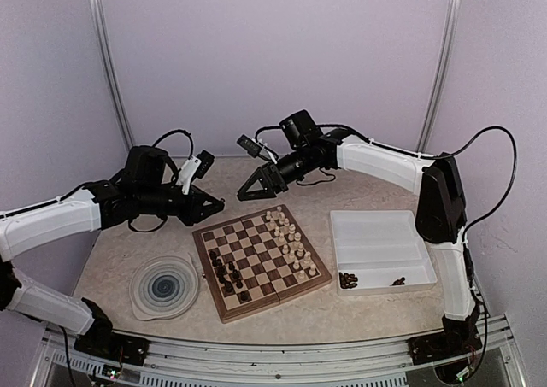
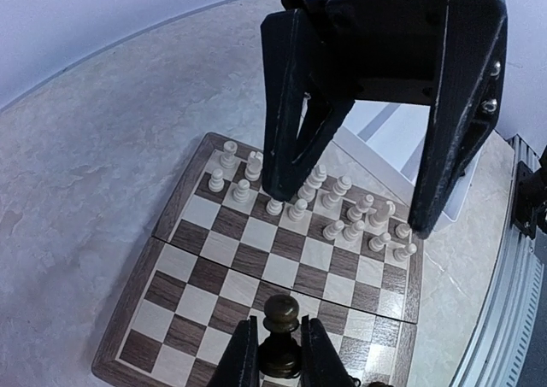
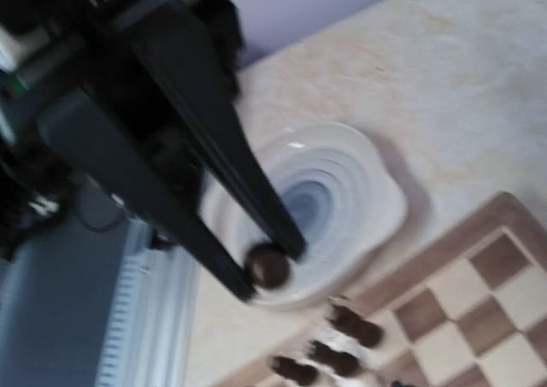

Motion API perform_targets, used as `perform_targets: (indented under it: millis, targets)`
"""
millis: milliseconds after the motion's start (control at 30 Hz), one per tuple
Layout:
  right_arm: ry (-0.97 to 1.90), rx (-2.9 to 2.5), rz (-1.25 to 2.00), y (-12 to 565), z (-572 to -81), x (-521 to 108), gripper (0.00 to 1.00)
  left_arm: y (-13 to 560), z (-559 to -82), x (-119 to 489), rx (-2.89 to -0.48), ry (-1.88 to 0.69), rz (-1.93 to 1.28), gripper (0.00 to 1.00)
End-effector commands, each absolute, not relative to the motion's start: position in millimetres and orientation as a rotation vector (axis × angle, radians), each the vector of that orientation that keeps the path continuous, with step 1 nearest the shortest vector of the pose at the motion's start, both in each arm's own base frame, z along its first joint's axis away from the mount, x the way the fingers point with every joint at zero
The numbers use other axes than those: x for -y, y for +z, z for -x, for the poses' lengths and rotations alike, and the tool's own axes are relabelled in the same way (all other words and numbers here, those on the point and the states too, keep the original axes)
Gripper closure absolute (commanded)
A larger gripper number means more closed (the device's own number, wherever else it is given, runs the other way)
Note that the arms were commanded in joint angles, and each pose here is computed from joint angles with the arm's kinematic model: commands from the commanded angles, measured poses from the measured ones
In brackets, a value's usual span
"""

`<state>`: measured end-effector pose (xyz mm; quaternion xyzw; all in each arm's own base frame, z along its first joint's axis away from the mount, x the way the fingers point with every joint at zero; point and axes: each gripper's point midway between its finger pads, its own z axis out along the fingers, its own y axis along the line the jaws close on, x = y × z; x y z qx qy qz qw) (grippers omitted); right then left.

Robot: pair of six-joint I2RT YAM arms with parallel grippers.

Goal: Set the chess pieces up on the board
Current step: Pick up the pawn from g8, then pass from the left arm to the right

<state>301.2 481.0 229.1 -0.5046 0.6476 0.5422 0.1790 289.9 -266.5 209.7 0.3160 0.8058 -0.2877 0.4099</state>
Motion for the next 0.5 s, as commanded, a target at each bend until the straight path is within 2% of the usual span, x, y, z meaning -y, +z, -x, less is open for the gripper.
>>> perform_targets:
  millis: [0, 200, 467]
  targets:
    - [1.699, -1.762, 1.43, 251.4, -286.2, -492.8, 0.42, 212.6, -286.6, 270.2, -1.99, -0.709, -0.838, 0.9]
    - [1.75, -1.795, 1.411, 241.0, -283.4, -502.3, 0.48, 213.5, -284.6, 273.0, -1.986, -0.72, -0.85, 0.9]
    - [1.765, -1.825, 1.378, 234.8, -286.1, -513.4, 0.49, 213.4, -280.5, 278.3, -1.986, -0.739, -0.871, 0.89]
